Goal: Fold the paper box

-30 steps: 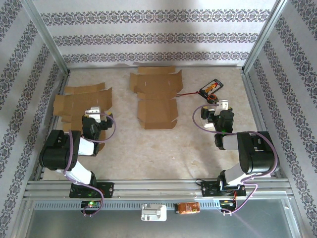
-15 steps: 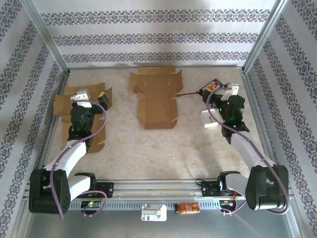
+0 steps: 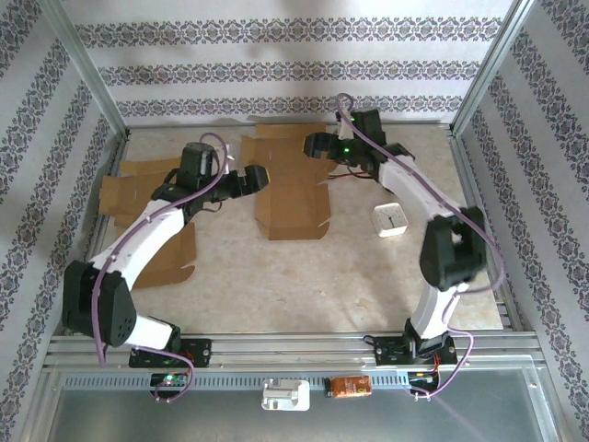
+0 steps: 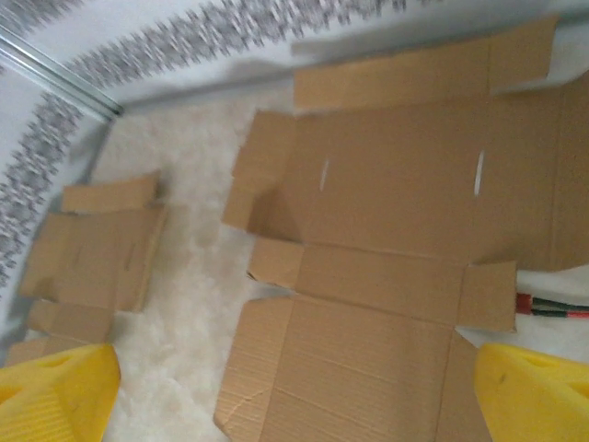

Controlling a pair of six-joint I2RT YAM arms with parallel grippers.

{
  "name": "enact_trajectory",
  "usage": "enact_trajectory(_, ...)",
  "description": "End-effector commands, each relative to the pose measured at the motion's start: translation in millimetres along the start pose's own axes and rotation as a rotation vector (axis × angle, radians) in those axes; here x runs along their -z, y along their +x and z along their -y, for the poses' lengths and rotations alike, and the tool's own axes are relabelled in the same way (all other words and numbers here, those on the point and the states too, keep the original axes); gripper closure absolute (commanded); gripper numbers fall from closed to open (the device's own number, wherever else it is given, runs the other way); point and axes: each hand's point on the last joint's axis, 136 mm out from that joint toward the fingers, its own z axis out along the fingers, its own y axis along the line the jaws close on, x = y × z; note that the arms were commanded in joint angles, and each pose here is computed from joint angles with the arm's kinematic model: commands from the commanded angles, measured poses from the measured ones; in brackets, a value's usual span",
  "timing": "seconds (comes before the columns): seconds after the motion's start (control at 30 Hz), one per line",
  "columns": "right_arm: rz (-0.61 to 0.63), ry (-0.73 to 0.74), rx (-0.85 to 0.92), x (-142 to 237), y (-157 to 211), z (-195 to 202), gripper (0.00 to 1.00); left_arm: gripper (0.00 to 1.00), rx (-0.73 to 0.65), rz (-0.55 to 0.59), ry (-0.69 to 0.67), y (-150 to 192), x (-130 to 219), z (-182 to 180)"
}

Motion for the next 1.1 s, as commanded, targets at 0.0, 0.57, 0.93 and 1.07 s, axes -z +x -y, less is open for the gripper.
enact_trajectory(0.0, -0.128, 0.152, -0.042, -30, 21, 43, 0.02, 0.00, 0.074, -0.223, -0.007, 45, 2, -2)
enact_trajectory(0.57, -0.137, 0.479, 0.113, -124, -23, 146, 0.17, 0.00, -0.038, -0.247, -0.181, 53, 10, -35)
enact_trajectory(0.93, -0.171, 0.387, 0.048, -130, -24, 145, 0.44, 0.00, 0.106, -0.143, -0.274, 28, 12, -60)
enact_trajectory(1.07, -0.185, 0.400, 0.035, -129, -20, 151, 0.60, 0.00, 0.133, -0.115, -0.260, 18, 14, -62)
